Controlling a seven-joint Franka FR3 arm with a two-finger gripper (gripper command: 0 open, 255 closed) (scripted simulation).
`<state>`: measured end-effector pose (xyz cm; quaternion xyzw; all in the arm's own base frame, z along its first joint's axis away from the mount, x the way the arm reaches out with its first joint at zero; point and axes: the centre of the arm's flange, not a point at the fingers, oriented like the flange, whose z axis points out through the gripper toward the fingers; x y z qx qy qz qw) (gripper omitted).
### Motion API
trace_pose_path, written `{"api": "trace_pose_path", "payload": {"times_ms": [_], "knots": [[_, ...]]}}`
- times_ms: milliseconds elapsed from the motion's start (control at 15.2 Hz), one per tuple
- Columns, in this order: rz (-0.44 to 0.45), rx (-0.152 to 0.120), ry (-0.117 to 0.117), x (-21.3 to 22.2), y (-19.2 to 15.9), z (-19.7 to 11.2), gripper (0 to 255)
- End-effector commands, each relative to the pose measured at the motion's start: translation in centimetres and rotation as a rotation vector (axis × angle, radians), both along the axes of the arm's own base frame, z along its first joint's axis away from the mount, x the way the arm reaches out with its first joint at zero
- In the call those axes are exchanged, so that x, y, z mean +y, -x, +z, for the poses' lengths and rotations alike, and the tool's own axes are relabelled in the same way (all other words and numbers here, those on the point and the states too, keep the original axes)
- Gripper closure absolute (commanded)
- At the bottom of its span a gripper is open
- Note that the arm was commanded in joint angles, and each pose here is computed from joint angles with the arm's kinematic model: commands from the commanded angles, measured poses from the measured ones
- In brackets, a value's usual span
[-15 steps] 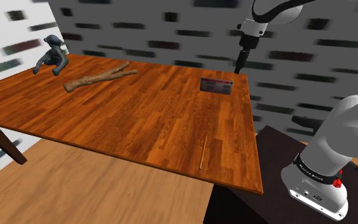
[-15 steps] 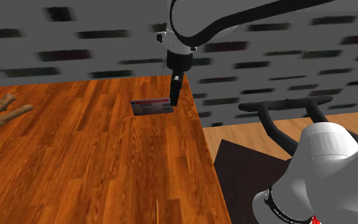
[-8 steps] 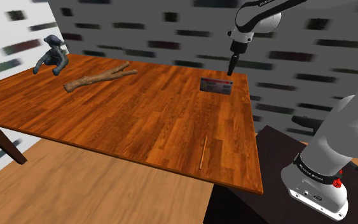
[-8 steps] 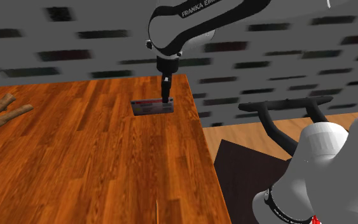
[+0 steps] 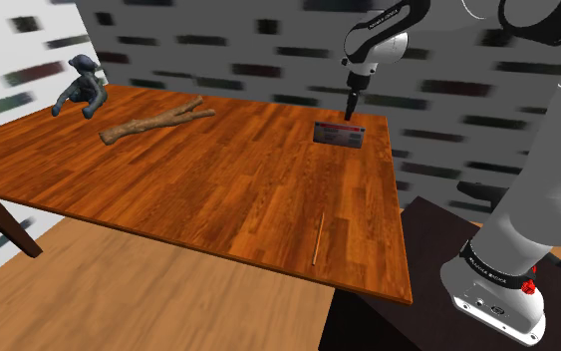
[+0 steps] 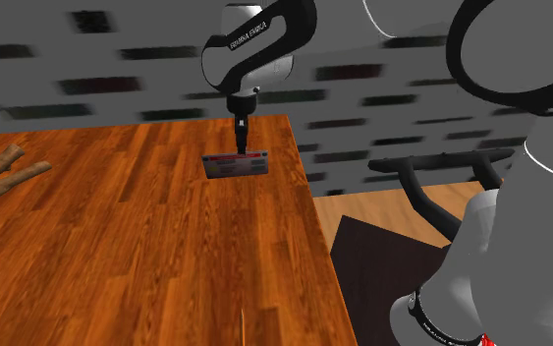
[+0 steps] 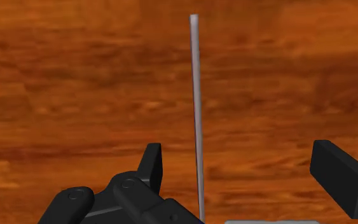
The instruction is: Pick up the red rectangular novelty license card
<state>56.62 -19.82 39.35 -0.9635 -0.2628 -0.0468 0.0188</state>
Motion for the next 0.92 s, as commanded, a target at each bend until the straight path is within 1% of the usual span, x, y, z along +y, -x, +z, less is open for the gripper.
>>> {"api": "trace_pose_path", "payload": {"times_ms": [0,462,594,660,858], "knots": [[0.024,-0.004,0.008,-1.1,-1.7,-1.1,0],[0.024,-0.004,0.008,-1.1,-1.7,-4.8,0],[0.024,-0.004,0.008,-1.1,-1.7,-5.1,0],[0.024,-0.004,0.008,-1.1,-1.7,-5.1,255],[0.024,-0.004,0.008,-1.2,-1.7,-5.1,255]]}}
